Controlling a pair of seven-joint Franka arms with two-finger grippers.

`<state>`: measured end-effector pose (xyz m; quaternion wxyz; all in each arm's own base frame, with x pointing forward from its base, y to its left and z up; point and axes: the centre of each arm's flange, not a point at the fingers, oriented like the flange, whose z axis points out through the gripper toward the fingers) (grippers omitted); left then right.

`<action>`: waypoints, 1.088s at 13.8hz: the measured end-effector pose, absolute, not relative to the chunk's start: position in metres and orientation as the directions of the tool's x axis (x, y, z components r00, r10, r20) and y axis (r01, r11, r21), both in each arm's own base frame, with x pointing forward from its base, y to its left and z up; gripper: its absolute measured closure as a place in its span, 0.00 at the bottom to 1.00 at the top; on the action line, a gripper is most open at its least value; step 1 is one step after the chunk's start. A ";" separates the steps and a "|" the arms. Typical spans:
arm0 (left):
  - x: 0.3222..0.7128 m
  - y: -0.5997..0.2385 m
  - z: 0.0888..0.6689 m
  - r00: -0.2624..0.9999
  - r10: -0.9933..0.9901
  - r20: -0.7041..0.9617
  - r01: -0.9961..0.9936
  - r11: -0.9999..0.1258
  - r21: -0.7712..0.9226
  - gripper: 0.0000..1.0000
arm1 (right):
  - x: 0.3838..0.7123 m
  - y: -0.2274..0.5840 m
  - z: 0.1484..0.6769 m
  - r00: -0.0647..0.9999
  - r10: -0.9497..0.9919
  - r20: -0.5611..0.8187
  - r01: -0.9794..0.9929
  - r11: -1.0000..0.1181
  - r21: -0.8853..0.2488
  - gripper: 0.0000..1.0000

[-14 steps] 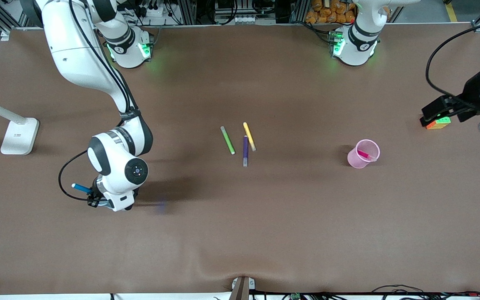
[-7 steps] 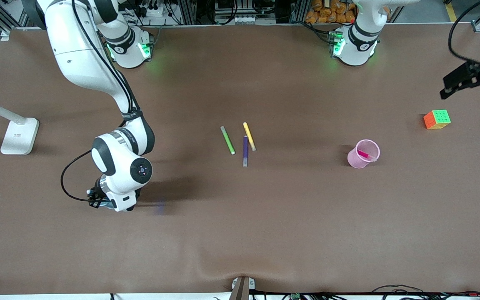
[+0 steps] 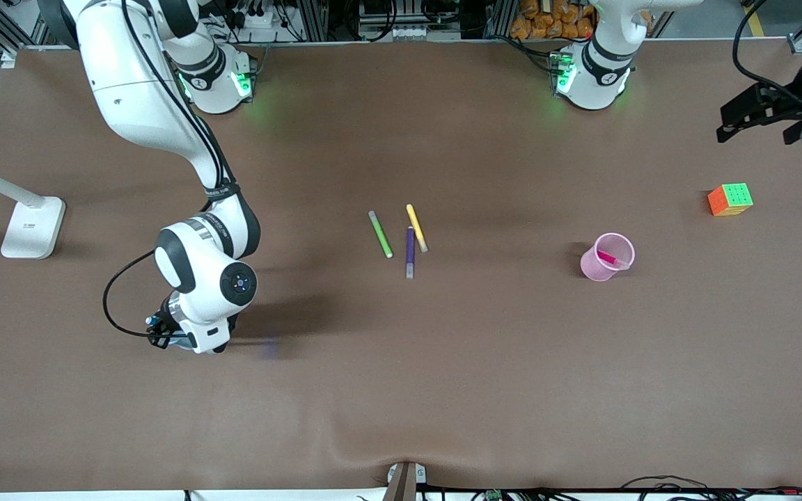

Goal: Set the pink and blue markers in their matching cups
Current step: 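Open the left gripper and withdraw while the right gripper carries blue, then drop the blue marker into the blue cup with the right gripper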

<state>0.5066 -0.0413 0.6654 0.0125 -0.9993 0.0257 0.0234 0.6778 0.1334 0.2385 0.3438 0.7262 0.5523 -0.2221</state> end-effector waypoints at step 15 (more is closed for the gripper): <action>0.488 -0.043 0.660 0.998 -0.056 0.027 -0.054 -0.996 -0.073 0.00 | 0.675 0.143 0.397 0.477 0.709 -0.520 0.875 -0.327 0.357 0.00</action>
